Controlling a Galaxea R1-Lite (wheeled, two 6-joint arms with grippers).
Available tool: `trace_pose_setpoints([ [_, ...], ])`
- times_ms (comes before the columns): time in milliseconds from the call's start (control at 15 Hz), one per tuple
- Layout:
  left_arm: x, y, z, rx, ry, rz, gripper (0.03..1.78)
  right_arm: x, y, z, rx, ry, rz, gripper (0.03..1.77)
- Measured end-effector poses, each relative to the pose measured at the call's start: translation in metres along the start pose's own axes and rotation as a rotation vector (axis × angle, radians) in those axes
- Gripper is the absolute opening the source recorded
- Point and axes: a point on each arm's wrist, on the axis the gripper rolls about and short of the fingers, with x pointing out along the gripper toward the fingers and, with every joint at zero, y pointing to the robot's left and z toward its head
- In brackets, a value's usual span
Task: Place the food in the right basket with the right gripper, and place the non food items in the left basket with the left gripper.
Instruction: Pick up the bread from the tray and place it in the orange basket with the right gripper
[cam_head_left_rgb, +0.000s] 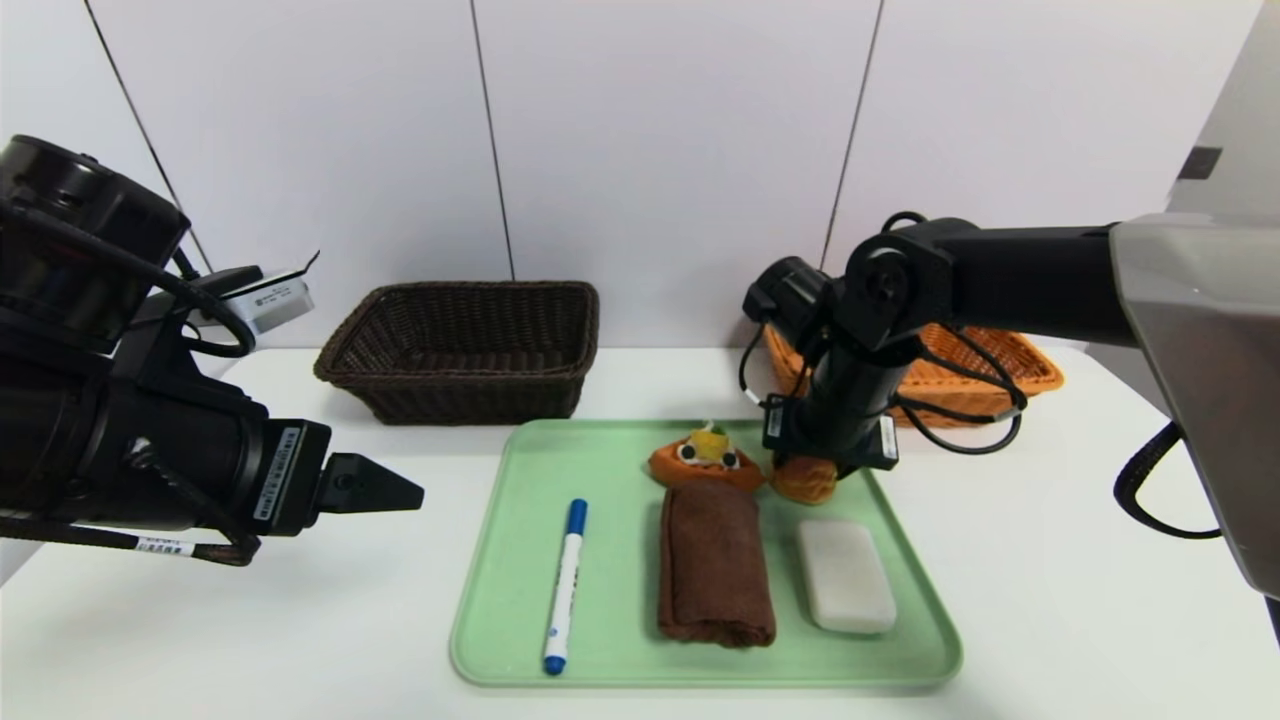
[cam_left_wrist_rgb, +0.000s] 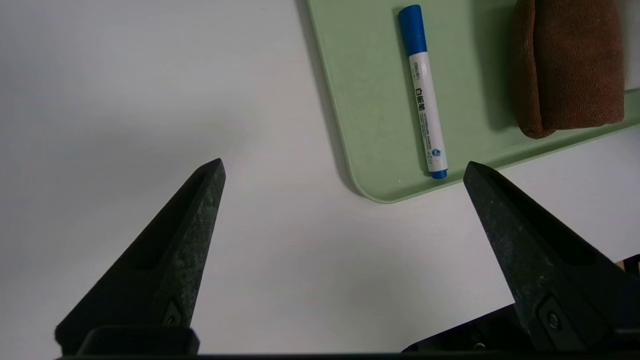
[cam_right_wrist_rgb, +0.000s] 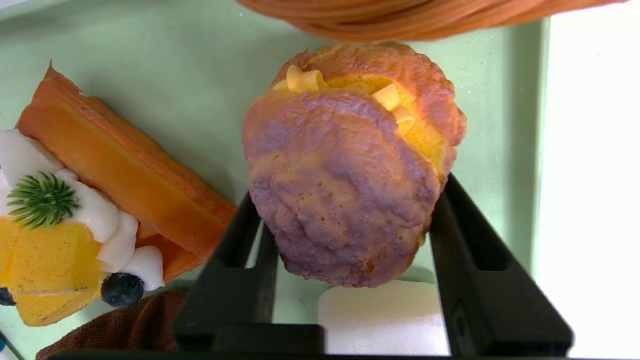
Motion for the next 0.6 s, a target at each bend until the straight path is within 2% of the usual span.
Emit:
trace_pose_setpoints([
  [67,0.0,0.0,-0.001,0.0,0.0,0.0,1.69,-0.001,0.0,0.0,0.0,0.0,0.0,0.78],
  [333,-0.002,0.001,-0.003,-0.002,-0.003,0.0,1.69,-0.02,-0.004,0.0,0.007,-0.027,0.023,0.78],
  [600,-0.005,0.001,-0.003,-0.006,-0.01,-0.003,1.69,-0.042,-0.012,-0.006,0.02,-0.011,0.035,0.78],
])
